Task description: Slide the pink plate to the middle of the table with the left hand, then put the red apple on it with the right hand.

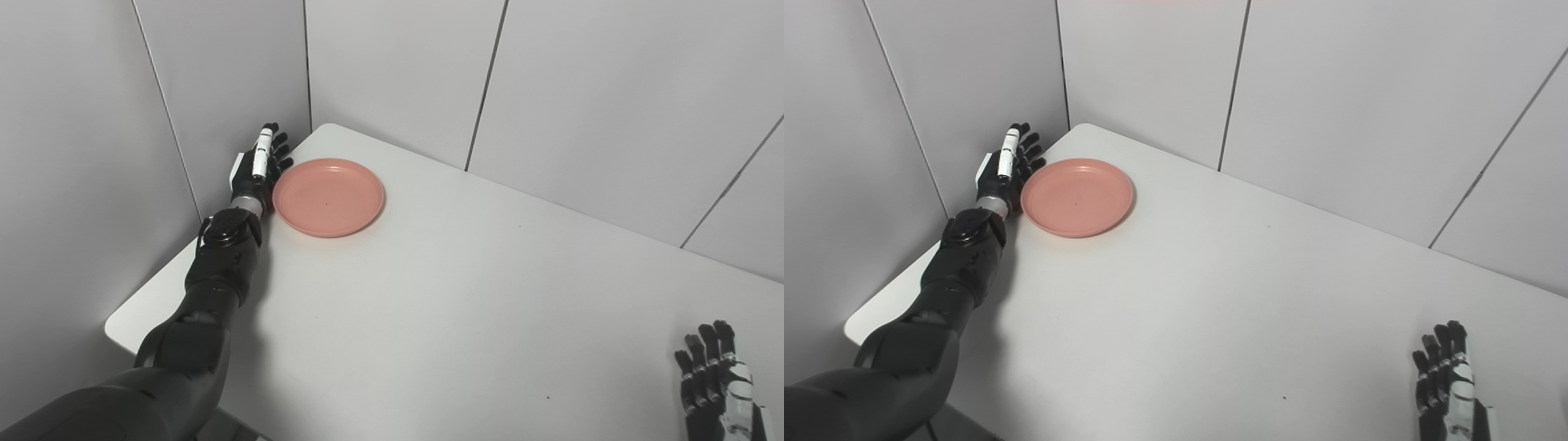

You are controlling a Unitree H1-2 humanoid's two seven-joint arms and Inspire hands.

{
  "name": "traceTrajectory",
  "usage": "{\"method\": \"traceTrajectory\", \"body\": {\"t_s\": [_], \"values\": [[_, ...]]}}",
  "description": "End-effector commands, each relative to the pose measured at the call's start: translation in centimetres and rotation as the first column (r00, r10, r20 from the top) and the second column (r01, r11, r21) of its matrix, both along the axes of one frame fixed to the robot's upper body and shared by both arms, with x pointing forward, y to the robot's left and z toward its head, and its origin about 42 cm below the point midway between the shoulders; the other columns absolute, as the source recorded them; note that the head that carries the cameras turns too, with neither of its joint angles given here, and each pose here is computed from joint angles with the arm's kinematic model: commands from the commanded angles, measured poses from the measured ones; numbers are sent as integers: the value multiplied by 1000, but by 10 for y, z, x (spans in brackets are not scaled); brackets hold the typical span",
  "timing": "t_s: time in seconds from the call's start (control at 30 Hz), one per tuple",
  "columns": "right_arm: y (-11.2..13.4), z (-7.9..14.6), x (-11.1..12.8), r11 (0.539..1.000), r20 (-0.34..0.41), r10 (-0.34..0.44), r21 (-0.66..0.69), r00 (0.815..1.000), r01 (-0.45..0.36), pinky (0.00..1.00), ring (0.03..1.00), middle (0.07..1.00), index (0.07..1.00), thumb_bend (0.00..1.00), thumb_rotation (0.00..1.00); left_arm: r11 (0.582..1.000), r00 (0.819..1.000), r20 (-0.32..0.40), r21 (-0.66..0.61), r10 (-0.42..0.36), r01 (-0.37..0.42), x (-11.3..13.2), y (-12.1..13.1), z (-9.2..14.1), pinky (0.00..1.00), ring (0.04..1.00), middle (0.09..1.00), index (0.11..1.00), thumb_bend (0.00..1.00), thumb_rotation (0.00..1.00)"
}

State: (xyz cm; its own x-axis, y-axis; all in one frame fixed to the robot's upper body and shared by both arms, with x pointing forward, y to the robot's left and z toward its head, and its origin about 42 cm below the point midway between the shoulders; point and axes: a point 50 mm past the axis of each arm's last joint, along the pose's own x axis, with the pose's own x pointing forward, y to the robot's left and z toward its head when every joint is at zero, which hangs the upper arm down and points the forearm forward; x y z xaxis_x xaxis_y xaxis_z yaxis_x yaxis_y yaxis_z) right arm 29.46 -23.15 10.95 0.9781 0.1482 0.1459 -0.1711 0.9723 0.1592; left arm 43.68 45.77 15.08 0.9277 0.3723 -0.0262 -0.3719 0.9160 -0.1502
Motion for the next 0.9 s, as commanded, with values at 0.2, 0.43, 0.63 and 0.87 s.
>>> {"method": "traceTrajectory", "body": {"t_s": [0.2, 0.43, 0.63, 0.87], "values": [[-14, -41, -32, 999, -164, -34, -13, 986, 33, 1000, 1000, 1000, 1000, 195, 1000, 998, 998, -9, -7, -61, 61, 8, -11, 3, 905, 908, 902, 883, 366, 1000], [-13, -41, -32, 999, -166, -35, -1, 986, 35, 1000, 1000, 1000, 1000, 193, 1000, 996, 997, -4, -50, -71, 71, 10, -20, -1, 888, 884, 881, 868, 373, 1000], [-12, -40, -32, 999, -164, -35, -1, 986, 35, 1000, 1000, 1000, 1000, 189, 1000, 991, 993, 18, -63, -117, 118, 9, -30, -3, 874, 879, 879, 864, 381, 1000], [-10, -39, -33, 1000, -151, -31, 2, 988, 31, 1000, 994, 1000, 1000, 167, 1000, 986, 989, 17, -80, -146, 147, 8, -44, -3, 867, 877, 878, 865, 392, 1000]]}}
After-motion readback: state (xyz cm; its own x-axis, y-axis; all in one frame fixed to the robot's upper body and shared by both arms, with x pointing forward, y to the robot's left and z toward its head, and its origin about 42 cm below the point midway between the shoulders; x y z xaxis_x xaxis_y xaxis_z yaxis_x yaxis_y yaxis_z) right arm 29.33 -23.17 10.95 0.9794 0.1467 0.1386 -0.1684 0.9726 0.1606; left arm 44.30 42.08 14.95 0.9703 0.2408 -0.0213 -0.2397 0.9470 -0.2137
